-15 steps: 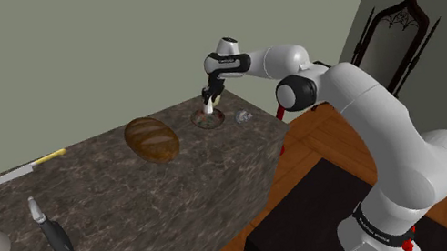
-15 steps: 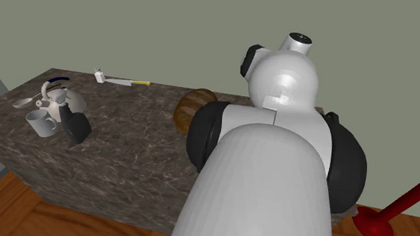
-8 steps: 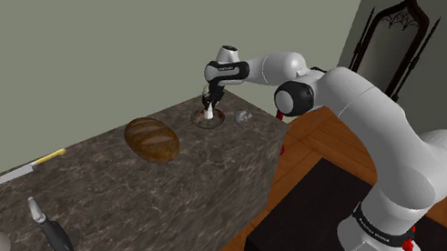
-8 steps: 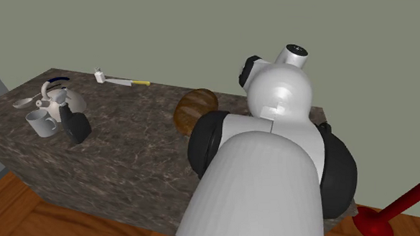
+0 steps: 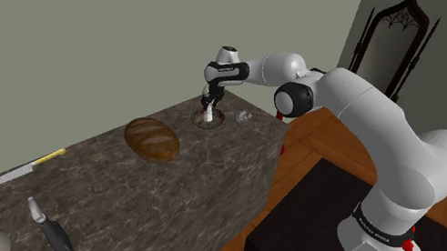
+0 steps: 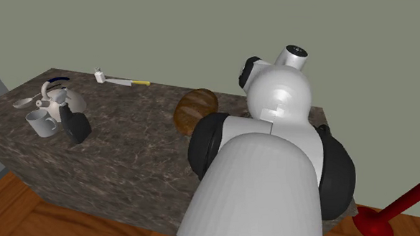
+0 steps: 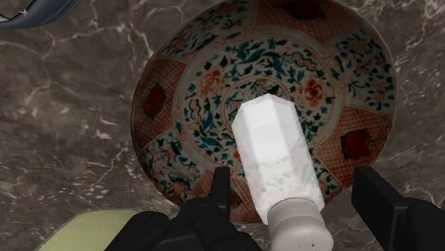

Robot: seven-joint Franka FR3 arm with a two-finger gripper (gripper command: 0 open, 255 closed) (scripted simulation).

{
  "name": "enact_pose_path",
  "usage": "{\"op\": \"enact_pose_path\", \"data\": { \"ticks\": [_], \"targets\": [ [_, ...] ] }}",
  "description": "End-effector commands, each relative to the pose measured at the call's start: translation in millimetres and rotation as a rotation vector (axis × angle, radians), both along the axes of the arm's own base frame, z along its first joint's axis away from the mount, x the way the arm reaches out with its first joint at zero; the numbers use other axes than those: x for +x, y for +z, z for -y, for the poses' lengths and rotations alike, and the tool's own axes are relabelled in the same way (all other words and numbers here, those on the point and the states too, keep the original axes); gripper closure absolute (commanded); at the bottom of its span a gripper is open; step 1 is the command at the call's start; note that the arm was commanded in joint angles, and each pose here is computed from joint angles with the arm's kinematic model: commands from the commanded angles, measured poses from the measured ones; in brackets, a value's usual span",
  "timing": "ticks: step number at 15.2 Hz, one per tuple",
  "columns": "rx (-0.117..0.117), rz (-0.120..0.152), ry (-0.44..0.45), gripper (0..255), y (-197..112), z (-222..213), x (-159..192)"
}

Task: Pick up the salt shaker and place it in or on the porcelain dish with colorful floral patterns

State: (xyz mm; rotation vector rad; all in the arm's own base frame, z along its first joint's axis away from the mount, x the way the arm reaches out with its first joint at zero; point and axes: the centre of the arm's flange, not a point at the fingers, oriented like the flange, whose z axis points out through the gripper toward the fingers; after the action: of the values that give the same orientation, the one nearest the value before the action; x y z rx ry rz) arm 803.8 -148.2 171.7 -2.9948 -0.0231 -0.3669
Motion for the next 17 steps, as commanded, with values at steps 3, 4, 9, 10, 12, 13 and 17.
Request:
{"op": "enact_pose_path", "data": {
  "ticks": [3, 4, 9, 10, 12, 13, 17],
  "targets": [
    [0.000, 0.000, 0.000, 0, 0, 0, 0],
    [0.000, 0.000, 0.000, 0, 0, 0, 0],
    [0.000, 0.000, 0.000, 0, 48, 6, -12],
    [0.000, 0.000, 0.000, 0, 48, 6, -12],
    [0.000, 0.000, 0.000, 0, 48, 6, -12],
    [0.000, 0.000, 0.000, 0, 48, 6, -12],
    [0.000, 0.000, 0.000, 0, 48, 6, -12]
  ]
}}
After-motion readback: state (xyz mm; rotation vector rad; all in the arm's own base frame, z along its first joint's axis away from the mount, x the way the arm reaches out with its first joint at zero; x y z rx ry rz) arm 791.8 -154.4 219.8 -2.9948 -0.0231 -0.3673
